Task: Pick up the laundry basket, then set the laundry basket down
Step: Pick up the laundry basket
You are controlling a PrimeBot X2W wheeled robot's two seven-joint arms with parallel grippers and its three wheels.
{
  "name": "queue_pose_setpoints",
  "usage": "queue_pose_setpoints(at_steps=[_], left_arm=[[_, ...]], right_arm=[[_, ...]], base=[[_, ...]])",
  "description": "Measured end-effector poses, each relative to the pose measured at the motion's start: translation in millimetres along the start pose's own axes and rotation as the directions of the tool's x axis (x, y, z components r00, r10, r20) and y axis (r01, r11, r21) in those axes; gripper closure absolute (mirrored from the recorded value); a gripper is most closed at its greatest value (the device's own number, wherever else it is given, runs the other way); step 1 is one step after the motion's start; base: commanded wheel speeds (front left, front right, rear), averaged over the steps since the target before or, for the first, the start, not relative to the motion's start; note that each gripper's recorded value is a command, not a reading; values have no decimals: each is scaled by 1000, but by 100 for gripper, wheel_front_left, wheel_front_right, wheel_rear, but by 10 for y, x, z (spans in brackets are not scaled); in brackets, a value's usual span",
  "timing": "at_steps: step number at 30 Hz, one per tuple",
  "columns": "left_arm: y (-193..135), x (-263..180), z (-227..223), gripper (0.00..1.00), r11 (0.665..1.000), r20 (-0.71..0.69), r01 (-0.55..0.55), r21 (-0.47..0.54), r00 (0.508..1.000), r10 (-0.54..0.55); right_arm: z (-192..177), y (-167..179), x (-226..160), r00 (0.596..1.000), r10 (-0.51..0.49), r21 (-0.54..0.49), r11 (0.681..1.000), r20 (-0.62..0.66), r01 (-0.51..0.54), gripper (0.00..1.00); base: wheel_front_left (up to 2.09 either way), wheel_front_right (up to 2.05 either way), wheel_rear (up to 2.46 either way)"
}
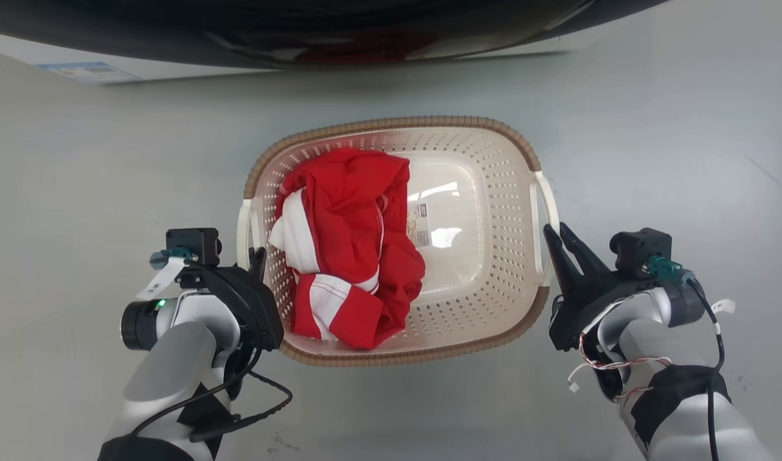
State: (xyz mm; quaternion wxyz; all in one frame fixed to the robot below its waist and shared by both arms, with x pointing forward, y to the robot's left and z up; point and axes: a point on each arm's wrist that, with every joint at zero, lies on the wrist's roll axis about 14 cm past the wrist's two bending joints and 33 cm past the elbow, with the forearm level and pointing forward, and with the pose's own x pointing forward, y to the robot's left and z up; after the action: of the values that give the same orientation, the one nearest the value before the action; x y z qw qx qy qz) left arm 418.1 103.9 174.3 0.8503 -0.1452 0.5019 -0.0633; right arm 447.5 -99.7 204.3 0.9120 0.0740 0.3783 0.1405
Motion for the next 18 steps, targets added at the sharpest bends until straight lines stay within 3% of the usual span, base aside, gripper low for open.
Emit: queue_pose_setpoints(at_steps=[18], left_arm=[[-112,-615,30,100,999,12,-9,-32,1000,10]], right_arm=[[129,208,-518,1000,-1,-24,1000,-18,0,100]], base=[[0,0,0]])
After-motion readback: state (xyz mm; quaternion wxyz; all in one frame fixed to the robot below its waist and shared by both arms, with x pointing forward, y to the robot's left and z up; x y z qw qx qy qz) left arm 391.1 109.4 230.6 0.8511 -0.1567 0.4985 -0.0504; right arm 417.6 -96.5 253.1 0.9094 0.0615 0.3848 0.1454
